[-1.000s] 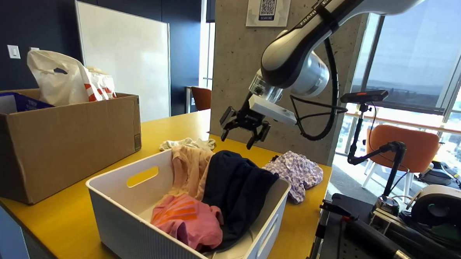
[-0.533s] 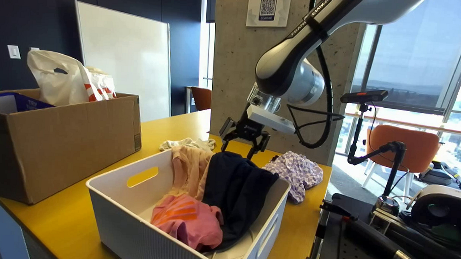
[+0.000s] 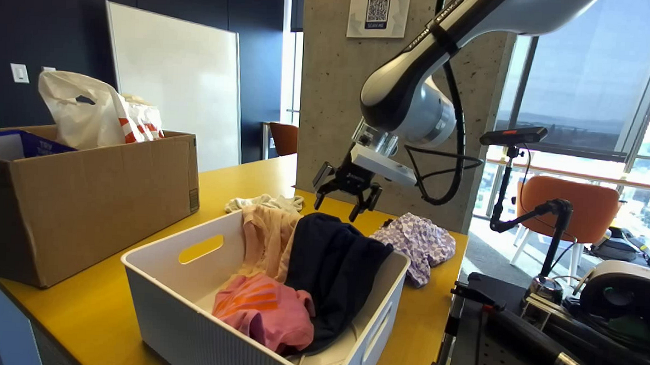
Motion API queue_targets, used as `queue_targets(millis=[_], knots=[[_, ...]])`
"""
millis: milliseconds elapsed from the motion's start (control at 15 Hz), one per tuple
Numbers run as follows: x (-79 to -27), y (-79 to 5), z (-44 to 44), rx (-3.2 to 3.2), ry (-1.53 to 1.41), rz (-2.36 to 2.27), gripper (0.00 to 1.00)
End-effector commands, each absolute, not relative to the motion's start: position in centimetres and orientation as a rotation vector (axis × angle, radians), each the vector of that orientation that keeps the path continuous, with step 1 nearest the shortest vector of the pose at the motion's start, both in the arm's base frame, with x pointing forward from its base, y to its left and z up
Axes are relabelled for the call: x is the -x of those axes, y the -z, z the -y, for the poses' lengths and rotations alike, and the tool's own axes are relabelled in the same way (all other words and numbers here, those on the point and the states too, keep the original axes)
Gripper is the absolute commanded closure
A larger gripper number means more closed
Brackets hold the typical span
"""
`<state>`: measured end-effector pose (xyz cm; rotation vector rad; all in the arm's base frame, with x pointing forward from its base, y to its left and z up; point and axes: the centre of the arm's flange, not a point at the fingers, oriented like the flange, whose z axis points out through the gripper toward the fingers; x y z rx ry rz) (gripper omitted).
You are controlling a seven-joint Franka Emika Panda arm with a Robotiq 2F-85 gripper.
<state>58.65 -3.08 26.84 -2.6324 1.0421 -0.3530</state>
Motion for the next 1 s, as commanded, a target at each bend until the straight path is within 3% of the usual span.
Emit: queue_targets(millis=[0, 467, 600, 933], knots=[[-60.1, -26.7, 3.5, 2.613, 0.352, -1.03, 0.0], [-60.2, -23.7, 2.0, 2.636, 0.298, -1.001, 0.0], [-59.7, -23.1, 1.4, 2.643, 0.287, -0.99, 0.26], [-58.5, -23.6, 1.5, 2.636, 0.305, -0.99, 0.64]])
